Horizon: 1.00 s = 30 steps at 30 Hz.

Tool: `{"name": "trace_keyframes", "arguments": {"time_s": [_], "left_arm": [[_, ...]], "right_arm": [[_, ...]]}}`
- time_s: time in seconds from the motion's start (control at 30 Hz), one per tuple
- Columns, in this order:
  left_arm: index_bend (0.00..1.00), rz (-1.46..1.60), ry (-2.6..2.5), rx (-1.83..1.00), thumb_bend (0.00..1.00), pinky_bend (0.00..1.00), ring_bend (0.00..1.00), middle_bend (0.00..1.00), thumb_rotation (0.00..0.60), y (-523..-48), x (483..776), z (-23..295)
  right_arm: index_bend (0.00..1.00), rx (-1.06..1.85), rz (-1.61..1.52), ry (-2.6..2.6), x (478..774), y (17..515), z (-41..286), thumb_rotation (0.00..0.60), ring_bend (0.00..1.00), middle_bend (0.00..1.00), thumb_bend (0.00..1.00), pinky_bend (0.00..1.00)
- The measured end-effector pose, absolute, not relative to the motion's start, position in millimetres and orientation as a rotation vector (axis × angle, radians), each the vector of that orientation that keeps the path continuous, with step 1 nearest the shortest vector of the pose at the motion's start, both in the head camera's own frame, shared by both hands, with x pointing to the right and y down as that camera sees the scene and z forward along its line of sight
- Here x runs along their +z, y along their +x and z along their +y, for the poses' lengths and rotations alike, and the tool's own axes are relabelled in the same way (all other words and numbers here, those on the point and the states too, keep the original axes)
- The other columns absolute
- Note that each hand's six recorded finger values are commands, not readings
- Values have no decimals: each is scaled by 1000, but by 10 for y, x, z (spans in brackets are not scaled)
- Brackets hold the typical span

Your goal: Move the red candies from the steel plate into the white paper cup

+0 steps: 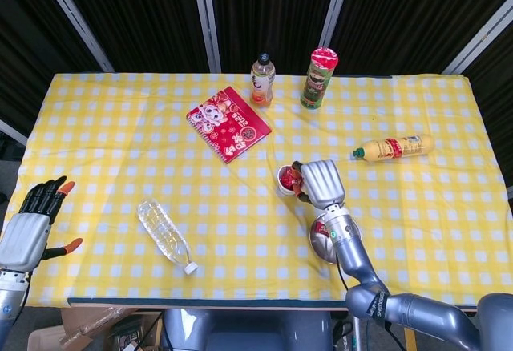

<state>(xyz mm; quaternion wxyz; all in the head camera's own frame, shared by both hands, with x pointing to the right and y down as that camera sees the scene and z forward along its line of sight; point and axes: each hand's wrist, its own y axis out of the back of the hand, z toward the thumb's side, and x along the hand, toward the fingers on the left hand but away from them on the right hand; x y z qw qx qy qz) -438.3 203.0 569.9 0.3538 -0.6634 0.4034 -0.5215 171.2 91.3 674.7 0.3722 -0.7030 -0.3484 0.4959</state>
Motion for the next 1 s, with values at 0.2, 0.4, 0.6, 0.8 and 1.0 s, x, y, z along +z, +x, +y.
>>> {"name": "trace_keyframes", "arguments": {"time_s": [0.2, 0.4, 0.6, 0.8, 1.0], "left_arm": [[0, 1038, -1722, -1361, 77, 0, 0, 0, 600, -4392, 5706, 2036], [0, 1036, -1723, -1362, 77, 0, 0, 0, 600, -4385, 5707, 2039], [0, 1037, -1722, -1355, 77, 0, 0, 0, 600, -4395, 5700, 2046], [0, 1043, -1723, -1349, 77, 0, 0, 0, 600, -4398, 5692, 2049], [0, 1044, -1722, -1344, 77, 0, 0, 0, 600, -4385, 5684, 2051]], "right_arm": [[495, 1309, -872, -1783, 6877, 1745, 895, 600, 799, 799, 447, 852], [363, 1306, -876, -1768, 6858, 1763, 914, 600, 799, 799, 391, 852], [337, 1275, -897, -1759, 6724, 1759, 950, 600, 800, 799, 379, 852], [337, 1243, -913, -1731, 6533, 1841, 1041, 600, 799, 799, 378, 852], [343, 1278, -913, -1694, 6395, 2113, 1268, 600, 799, 799, 358, 852]]}}
